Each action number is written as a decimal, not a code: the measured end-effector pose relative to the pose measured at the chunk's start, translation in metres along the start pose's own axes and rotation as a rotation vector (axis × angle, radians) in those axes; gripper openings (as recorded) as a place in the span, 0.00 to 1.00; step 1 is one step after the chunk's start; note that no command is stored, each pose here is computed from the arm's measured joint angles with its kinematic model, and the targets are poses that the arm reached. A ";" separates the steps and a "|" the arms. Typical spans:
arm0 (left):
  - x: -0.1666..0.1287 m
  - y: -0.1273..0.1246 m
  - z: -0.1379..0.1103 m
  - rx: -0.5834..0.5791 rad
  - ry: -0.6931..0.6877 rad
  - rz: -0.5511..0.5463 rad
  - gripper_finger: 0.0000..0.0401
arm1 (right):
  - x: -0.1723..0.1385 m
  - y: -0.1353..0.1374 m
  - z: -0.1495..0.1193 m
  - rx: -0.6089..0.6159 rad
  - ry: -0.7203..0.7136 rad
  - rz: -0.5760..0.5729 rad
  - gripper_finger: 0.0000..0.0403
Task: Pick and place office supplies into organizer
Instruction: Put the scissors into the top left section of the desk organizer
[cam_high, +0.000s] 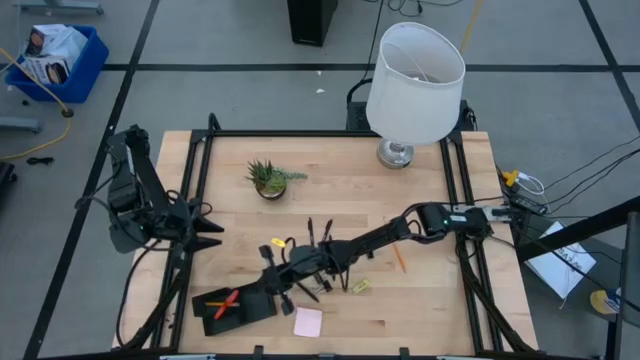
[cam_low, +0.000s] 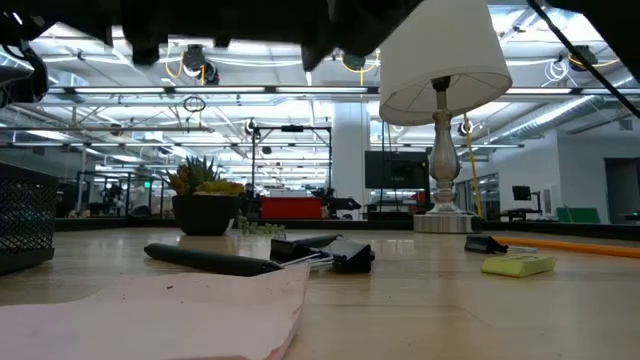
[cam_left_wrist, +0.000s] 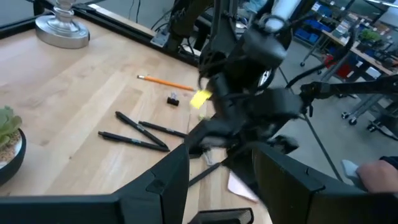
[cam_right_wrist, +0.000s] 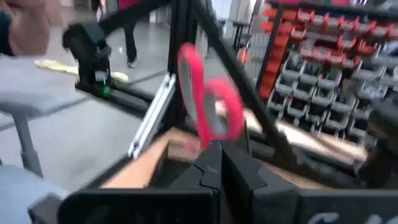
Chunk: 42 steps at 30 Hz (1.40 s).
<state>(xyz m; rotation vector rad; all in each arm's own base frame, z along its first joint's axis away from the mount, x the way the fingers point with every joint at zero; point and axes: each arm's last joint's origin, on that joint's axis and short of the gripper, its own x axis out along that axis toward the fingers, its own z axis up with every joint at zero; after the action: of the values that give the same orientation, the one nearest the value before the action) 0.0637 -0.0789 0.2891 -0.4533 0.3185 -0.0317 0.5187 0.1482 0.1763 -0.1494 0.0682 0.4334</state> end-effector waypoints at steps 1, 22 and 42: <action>0.000 0.000 0.000 -0.003 0.003 -0.004 0.45 | 0.001 0.000 -0.003 0.002 0.008 0.000 0.00; 0.000 0.000 0.000 0.020 0.007 -0.006 0.45 | 0.019 -0.003 0.002 0.002 -0.072 -0.008 0.00; 0.009 -0.010 -0.010 0.062 0.054 0.016 0.45 | 0.023 -0.008 -0.007 0.052 -0.132 -0.047 0.00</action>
<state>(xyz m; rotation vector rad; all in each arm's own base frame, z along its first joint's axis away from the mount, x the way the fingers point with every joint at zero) 0.0696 -0.0928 0.2819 -0.3885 0.3729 -0.0379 0.5426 0.1497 0.1684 -0.0703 -0.0539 0.3936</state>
